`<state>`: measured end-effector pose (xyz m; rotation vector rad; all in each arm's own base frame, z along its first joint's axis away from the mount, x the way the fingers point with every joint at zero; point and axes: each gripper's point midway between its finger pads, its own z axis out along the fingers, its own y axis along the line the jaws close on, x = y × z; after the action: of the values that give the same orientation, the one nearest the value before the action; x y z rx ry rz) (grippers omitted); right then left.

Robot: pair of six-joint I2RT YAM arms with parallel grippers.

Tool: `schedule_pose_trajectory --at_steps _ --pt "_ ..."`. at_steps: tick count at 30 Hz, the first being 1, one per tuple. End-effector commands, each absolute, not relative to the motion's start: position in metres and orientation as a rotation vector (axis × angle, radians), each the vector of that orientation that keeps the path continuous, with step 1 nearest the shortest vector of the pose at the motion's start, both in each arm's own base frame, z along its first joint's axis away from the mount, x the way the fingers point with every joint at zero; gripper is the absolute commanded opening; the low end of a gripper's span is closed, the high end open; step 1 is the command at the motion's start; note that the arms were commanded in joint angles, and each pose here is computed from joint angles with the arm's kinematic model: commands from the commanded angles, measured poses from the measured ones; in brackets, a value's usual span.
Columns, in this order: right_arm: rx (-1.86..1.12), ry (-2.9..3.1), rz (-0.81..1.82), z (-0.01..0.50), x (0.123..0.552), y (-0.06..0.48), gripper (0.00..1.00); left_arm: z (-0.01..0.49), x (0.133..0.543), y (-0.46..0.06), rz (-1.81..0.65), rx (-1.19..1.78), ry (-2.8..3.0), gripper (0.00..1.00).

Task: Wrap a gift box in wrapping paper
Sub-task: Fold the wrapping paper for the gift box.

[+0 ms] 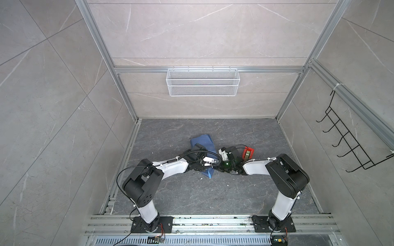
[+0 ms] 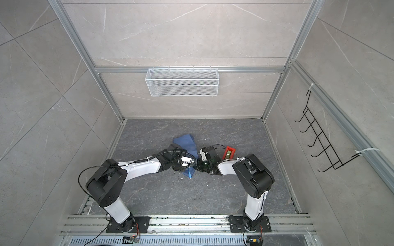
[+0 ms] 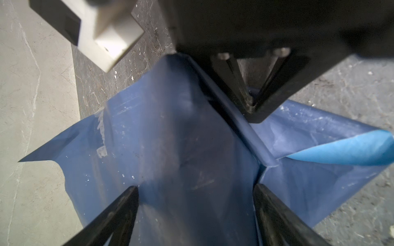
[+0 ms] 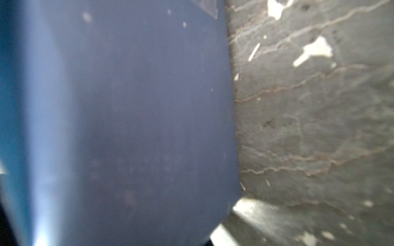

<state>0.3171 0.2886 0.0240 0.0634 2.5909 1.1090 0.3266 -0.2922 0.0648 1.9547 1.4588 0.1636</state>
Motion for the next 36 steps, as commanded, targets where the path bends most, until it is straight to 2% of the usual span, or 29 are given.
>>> schedule_pose_trajectory --at_steps 1,7,12,21,28,36 --pt "0.129 2.487 1.110 0.033 0.327 0.287 0.00 0.021 0.296 -0.278 0.032 2.082 1.587 0.86" --pt "0.139 2.531 1.103 0.011 0.318 0.292 0.00 0.025 0.296 -0.282 -0.009 2.064 1.601 0.87" --pt "0.135 2.590 1.072 -0.007 0.304 0.290 0.00 0.049 0.299 -0.295 -0.102 1.984 1.635 0.89" --pt "0.142 2.630 1.049 -0.013 0.293 0.284 0.00 0.052 0.313 -0.309 -0.103 1.946 1.645 0.91" --pt "0.116 2.635 1.084 -0.006 0.290 0.289 0.00 0.054 0.312 -0.314 -0.091 1.942 1.654 0.92" --pt "0.085 2.575 1.077 0.032 0.295 0.288 0.00 0.080 0.308 -0.309 -0.110 1.929 1.698 0.92"
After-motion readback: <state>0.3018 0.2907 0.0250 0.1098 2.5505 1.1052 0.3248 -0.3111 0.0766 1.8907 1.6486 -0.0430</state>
